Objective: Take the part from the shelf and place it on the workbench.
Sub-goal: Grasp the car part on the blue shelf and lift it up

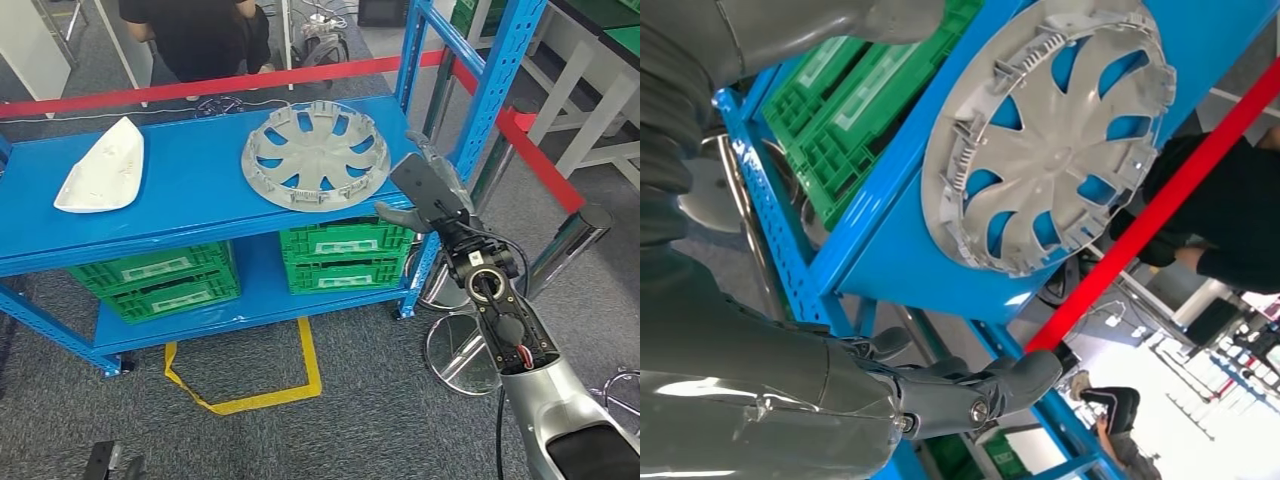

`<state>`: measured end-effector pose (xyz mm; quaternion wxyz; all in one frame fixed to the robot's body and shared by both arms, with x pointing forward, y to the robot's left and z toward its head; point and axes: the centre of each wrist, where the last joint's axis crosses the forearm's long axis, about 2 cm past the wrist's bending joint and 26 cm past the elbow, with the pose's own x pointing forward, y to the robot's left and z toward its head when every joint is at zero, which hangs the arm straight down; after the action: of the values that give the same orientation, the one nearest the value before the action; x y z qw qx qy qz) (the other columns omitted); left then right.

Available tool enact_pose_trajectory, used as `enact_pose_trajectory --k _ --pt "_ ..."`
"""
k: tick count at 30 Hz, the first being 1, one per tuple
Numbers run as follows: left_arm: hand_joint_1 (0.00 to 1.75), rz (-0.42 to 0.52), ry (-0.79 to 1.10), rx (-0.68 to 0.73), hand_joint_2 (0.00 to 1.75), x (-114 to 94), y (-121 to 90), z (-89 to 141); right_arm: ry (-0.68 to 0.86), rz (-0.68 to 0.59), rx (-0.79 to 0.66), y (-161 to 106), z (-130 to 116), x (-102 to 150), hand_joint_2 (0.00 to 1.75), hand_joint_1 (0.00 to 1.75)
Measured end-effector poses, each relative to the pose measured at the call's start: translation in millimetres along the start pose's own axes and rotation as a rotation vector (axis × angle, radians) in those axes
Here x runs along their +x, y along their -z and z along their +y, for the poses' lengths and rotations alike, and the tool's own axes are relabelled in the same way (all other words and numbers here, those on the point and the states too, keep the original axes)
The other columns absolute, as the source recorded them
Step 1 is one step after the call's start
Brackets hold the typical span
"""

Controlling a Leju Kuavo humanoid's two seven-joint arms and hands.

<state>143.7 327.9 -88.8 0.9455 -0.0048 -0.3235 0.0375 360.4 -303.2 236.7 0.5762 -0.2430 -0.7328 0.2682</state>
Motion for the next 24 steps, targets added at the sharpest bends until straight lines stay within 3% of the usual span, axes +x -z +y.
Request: enact_pose_trajectory --k 24 --pt "0.00 0.011 0.063 -0.020 0.00 0 1 -6 0.015 0.060 0.045 -12 4 -15 1.75 0.00"
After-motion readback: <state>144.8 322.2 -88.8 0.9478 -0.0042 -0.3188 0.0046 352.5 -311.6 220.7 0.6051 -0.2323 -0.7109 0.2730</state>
